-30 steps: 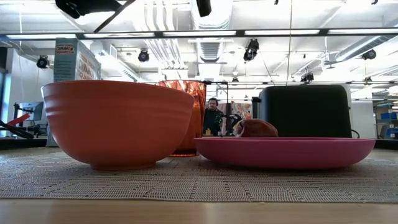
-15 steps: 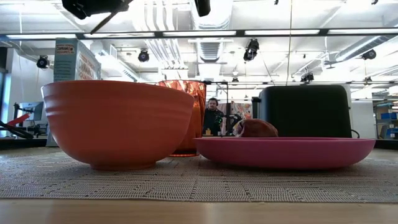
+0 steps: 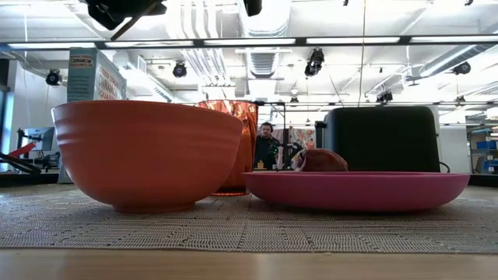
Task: Arrange a breakfast setting
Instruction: Put the golden spoon to the left of the orange bowl on the gray mat
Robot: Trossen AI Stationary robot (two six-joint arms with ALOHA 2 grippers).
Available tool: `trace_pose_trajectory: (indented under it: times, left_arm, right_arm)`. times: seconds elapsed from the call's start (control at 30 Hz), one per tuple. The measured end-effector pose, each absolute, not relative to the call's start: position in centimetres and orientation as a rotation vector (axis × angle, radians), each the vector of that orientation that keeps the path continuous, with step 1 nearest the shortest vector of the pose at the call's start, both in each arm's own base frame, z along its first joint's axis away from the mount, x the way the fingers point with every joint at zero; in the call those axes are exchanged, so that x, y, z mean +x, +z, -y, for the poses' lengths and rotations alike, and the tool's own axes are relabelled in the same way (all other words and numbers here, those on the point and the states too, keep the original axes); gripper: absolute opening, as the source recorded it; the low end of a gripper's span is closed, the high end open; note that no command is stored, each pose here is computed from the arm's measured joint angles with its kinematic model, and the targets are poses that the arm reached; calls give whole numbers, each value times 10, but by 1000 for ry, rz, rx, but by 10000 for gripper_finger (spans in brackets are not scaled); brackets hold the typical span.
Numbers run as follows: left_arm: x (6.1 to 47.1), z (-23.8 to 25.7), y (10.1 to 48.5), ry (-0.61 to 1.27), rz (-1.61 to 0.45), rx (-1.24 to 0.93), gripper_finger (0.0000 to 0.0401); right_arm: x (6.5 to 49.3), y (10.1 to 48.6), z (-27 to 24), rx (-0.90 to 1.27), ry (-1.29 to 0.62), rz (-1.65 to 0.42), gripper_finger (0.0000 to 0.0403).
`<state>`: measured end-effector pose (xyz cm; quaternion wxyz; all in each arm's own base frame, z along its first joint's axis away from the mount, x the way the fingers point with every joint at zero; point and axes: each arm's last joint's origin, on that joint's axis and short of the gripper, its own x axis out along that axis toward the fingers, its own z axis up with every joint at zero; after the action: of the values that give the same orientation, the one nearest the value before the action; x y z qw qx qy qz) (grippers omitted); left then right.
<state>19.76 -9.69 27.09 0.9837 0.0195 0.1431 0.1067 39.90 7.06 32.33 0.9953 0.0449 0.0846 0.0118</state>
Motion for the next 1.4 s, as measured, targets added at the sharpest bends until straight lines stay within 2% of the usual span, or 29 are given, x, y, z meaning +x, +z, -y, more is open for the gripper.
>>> trace_pose_trajectory:
  times: [0.33, 0.57, 0.9, 1.03, 1.23, 1.4]
  left_arm:
    - [198, 96, 271, 205, -294, 63, 13]
    - [198, 96, 271, 207, -293, 60, 10]
    - [199, 95, 274, 224, -284, 46, 8]
    - [199, 95, 274, 238, -278, -14, 7]
    - [199, 88, 272, 335, -275, -135, 7]
    - [193, 70, 259, 508, -404, -335, 8]
  right_arm:
    - [399, 323, -70, 94, 26, -170, 28]
    - [399, 323, -70, 159, 16, -171, 45]
    - [397, 322, -70, 142, 11, -197, 155]
    - [388, 329, -61, 248, -24, -245, 182]
    - [363, 338, -40, 311, -136, -374, 186]
    - [346, 342, -24, 314, -209, -462, 177]
